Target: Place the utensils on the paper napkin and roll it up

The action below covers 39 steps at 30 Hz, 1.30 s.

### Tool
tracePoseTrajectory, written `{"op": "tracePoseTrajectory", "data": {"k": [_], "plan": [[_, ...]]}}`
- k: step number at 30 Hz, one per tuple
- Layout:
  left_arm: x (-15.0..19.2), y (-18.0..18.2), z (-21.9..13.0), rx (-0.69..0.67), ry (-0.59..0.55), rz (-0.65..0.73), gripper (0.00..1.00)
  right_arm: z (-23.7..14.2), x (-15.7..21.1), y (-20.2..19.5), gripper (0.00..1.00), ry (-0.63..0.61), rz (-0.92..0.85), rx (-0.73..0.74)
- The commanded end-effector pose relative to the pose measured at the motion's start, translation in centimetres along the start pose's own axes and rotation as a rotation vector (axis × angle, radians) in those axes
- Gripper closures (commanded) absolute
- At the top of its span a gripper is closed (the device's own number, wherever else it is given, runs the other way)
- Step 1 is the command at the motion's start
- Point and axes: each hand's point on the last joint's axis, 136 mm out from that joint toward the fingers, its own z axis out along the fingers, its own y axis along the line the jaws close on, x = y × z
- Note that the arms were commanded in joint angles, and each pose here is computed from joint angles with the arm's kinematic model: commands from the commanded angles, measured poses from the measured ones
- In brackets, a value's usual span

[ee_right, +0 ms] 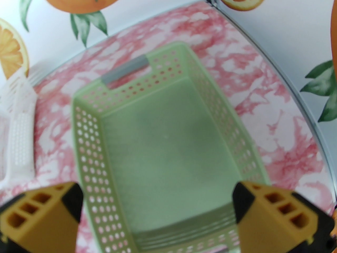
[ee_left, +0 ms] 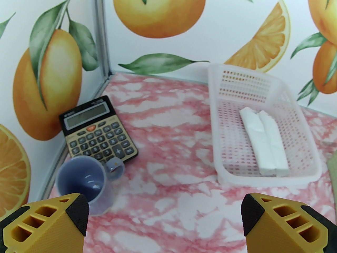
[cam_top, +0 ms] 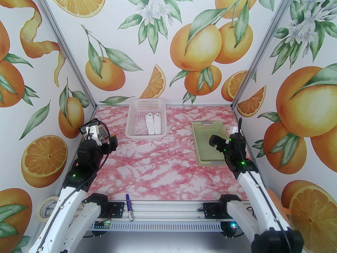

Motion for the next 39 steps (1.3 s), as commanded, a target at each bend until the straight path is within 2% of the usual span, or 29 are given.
{"op": "tracePoseTrajectory", "data": {"k": [1, 6, 11, 19, 27, 30, 36, 39], "plan": [[-0.7, 0.9, 0.2, -0.046, -0.053, 0.013, 0.0, 1.0, -1.0, 0.2, 0.0, -0.081, 0.009, -0.027], [-0.1, 1.1, 0.7, -0.064, -0.051, 0.036, 0.0, 1.9, -1.1, -0.8, 0.0, -0.186, -0.039, -0.004], [0.1, 1.4, 1.2, -0.087, -0.058, 0.048, 0.0, 2.8, -0.9, -1.6, 0.0, -0.197, -0.127, 0.042], [0.5, 1.1, 2.3, -0.087, -0.043, 0.06, 0.0, 4.8, -0.4, -0.5, 0.0, -0.279, -0.122, -0.03], [0.4, 1.1, 2.6, -0.096, -0.034, 0.071, 0.0, 6.1, 0.1, 2.1, 0.0, -0.357, -0.193, -0.098], [0.4, 1.2, 2.6, -0.104, -0.033, 0.075, 0.0, 6.4, 0.0, 2.7, 0.0, -0.355, -0.24, -0.096], [0.8, 1.3, 2.9, -0.111, -0.02, 0.081, 0.0, 6.2, -0.6, 3.2, 0.0, -0.446, -0.298, -0.113], [0.8, 1.3, 3.0, -0.111, -0.018, 0.08, 0.0, 7.2, 0.1, 3.0, 0.0, -0.436, -0.3, -0.112]]}}
